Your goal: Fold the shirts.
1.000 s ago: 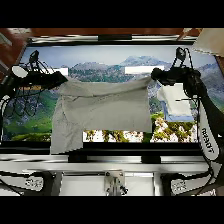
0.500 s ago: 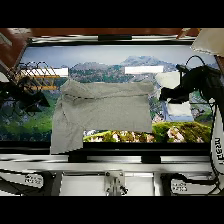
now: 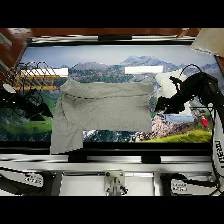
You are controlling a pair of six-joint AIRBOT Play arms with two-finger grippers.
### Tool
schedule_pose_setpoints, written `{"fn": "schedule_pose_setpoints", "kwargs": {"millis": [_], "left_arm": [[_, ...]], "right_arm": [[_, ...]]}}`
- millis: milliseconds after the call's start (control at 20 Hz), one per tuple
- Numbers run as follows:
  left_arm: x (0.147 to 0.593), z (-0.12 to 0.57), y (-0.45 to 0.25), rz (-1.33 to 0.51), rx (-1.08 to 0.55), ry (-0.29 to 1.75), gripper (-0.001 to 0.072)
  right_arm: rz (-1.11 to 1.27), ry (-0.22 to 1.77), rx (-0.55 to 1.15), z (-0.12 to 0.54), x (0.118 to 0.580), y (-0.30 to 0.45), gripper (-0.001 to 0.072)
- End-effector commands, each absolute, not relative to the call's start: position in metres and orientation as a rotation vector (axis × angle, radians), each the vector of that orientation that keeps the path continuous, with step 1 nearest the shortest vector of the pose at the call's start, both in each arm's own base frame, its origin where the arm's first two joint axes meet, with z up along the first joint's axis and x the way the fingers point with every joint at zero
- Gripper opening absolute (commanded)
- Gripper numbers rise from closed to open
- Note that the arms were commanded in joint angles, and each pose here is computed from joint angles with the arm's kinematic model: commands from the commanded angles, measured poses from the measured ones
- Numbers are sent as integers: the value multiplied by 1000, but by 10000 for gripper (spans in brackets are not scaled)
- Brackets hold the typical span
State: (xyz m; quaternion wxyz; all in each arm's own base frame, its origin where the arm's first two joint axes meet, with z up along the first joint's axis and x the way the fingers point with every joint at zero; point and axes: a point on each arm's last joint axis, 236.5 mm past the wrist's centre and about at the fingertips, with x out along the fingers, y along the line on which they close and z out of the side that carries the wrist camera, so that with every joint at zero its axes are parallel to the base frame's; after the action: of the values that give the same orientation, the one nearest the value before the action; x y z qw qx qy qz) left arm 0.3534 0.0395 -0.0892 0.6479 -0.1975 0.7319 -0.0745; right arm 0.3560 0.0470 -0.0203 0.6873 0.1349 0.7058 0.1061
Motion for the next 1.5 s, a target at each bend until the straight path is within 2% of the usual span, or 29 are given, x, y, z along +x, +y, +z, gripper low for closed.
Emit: {"fn": "schedule_pose_setpoints", "kwargs": {"millis": [0, 450, 500, 600, 700, 900, 1000, 1200, 1350, 1450], "left_arm": [[362, -97, 28, -220, -447, 1635, 503], [357, -113, 11, -263, -443, 1687, 503], [356, -114, 8, -269, -439, 1690, 468], [354, -114, 3, -289, -423, 1700, 300], [349, -112, -1, -329, -404, 1720, 34], [341, -106, -4, -350, -407, 1746, 32], [342, -99, -3, -351, -400, 1733, 32], [352, -79, 0, -352, -353, 1650, 32], [352, -72, -1, -355, -348, 1641, 32], [349, -71, -2, -360, -349, 1649, 32]], "right_arm": [[243, 1592, 312, -20, 353, 49, 591], [231, 1605, 324, -20, 350, 49, 591], [230, 1605, 323, -20, 350, 49, 591], [216, 1611, 309, -22, 349, 45, 591], [194, 1637, 313, -23, 344, 42, 591], [240, 1817, 305, -49, 290, 43, 591], [223, 1830, 386, -64, 270, 46, 591], [132, 1742, 477, -85, 265, 49, 591], [156, 1667, 556, -93, 278, 73, 591], [172, 1661, 549, -96, 279, 82, 591]]}}
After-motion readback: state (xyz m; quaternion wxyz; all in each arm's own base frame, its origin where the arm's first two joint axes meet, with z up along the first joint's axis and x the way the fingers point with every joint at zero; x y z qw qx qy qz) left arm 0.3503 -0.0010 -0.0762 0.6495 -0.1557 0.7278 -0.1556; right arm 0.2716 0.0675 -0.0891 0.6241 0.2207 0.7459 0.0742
